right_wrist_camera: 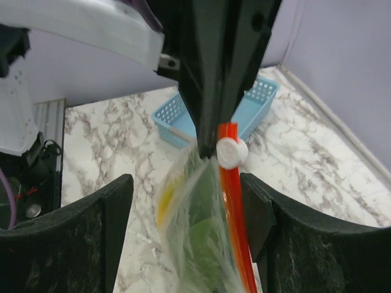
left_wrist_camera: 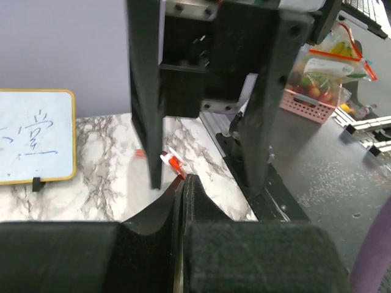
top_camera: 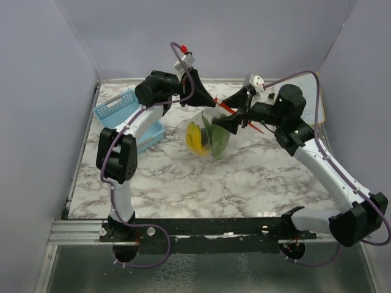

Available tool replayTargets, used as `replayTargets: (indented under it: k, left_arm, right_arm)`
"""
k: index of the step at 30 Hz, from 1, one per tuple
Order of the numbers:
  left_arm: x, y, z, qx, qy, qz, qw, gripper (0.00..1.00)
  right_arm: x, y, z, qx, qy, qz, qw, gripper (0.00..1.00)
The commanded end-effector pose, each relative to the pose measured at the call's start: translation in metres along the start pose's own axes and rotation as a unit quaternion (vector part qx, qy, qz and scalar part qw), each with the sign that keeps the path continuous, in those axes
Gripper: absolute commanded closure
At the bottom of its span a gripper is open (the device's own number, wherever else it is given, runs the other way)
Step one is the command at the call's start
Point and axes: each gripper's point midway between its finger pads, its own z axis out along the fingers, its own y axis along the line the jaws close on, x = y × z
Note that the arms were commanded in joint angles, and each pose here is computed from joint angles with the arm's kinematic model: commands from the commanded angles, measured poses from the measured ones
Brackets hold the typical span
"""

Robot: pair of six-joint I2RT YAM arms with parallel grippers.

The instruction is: Open the zip-top bag and remove the fake food

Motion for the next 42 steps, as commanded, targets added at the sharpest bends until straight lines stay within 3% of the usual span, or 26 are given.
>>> replayTargets:
  k: [1, 6, 12, 15, 21, 25, 29, 39, 42]
  left_arm:
    - [0.004, -0.020, 0.036, 0.067, 0.053, 0.061, 0.994, 1.00]
    - [0.015, -0.041, 0.045, 0.086, 0.053, 0.069, 0.993, 1.00]
    - [0.061, -0.050, 0.032, 0.076, 0.061, 0.030, 0.995, 1.00]
    - [0.076, -0.050, 0.029, 0.076, 0.065, 0.013, 0.995, 1.00]
    - [0.073, -0.040, 0.029, 0.075, 0.068, 0.021, 0.995, 1.00]
    - [0.069, -0.033, 0.030, 0.074, 0.068, 0.026, 0.995, 1.00]
    - [0.066, -0.028, 0.031, 0.072, 0.062, 0.027, 0.995, 1.00]
    - [0.066, -0.025, 0.032, 0.071, 0.055, 0.031, 0.995, 1.00]
    - [0.063, -0.028, 0.032, 0.071, 0.055, 0.035, 0.995, 1.00]
  right_arm:
    - [-0.056, 0.010, -0.029, 0.055, -0.056, -0.058, 0.995, 0.30]
    - [-0.071, 0.013, -0.045, 0.086, -0.062, -0.075, 0.992, 0.30]
    - [-0.048, 0.003, -0.040, 0.097, -0.038, -0.054, 0.993, 0.32]
    - [-0.035, 0.004, -0.036, 0.084, -0.025, -0.043, 0.995, 0.50]
    - [-0.018, 0.013, -0.033, 0.052, -0.002, -0.028, 0.998, 0.70]
    - [-0.008, 0.018, -0.034, 0.042, 0.008, -0.018, 0.999, 0.67]
    - [0.008, 0.023, -0.036, 0.035, 0.021, -0.004, 0.999, 0.51]
    - [0.027, 0.023, -0.037, 0.041, 0.031, 0.016, 0.999, 0.57]
    - [0.027, 0.022, -0.036, 0.040, 0.028, 0.019, 0.999, 0.62]
